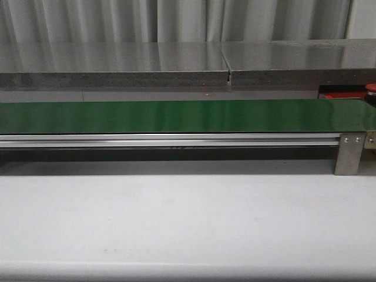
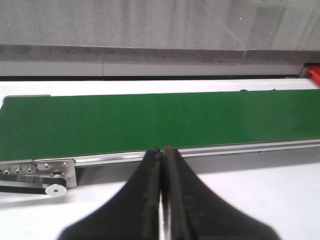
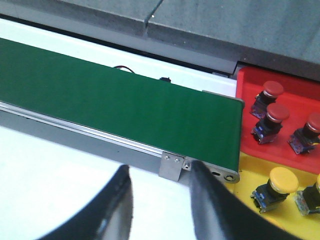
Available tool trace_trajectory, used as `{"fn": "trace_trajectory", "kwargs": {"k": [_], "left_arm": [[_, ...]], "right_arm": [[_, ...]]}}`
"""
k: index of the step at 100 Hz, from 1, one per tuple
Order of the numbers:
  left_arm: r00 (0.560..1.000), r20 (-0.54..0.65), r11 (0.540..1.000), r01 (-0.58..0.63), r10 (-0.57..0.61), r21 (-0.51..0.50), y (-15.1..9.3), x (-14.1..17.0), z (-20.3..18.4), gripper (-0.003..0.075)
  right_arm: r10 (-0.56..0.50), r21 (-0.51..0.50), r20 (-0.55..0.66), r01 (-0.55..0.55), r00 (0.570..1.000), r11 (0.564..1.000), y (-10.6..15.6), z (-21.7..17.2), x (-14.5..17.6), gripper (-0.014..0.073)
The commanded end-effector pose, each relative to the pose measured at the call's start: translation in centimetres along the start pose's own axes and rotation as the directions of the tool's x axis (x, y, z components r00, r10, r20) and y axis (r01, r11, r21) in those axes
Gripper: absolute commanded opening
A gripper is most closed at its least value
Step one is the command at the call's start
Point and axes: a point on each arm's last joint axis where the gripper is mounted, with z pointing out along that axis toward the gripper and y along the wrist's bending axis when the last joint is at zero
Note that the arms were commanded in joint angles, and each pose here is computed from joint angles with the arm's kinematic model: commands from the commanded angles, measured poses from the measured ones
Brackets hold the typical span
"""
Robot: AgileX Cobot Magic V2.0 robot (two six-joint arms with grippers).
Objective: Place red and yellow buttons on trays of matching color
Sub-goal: 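Raise the right gripper away from the trays, then move the left gripper over a red push-button in the pile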
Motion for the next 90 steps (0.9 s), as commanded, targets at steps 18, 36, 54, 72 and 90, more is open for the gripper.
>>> {"fn": "trace_trajectory", "kwargs": {"k": [18,36,54,72,90], "left_arm": [[0.996,0.092,1.000,0.018,-0.017,-0.014,0.1,-1.5,-0.2,-0.0019],[0.996,0.092,1.000,0.018,-0.017,-0.014,0.1,-1.5,-0.2,-0.0019],[0.996,0.092,1.000,0.018,-0.017,-0.014,0.1,-1.5,-0.2,-0.0019],[0.996,0.092,1.000,0.018,-0.017,-0.014,0.1,-1.5,-0.2,-0.0018],[0.996,0.088,1.000,0.018,-0.017,-0.012,0.1,-1.4,-0.2,0.0069]], "right_arm": [[-0.021,0.032,0.190,0.016,0.982,0.999,0.9,-3.7,0.2,-0.0108],[-0.024,0.029,0.194,0.018,0.981,0.999,1.0,-3.9,0.2,-0.0117],[-0.024,0.029,0.194,0.018,0.981,0.999,1.0,-3.9,0.2,-0.0117],[-0.024,0.029,0.194,0.018,0.981,0.999,1.0,-3.9,0.2,-0.0117],[-0.024,0.029,0.194,0.018,0.981,0.999,1.0,-3.9,0.2,-0.0117]]}}
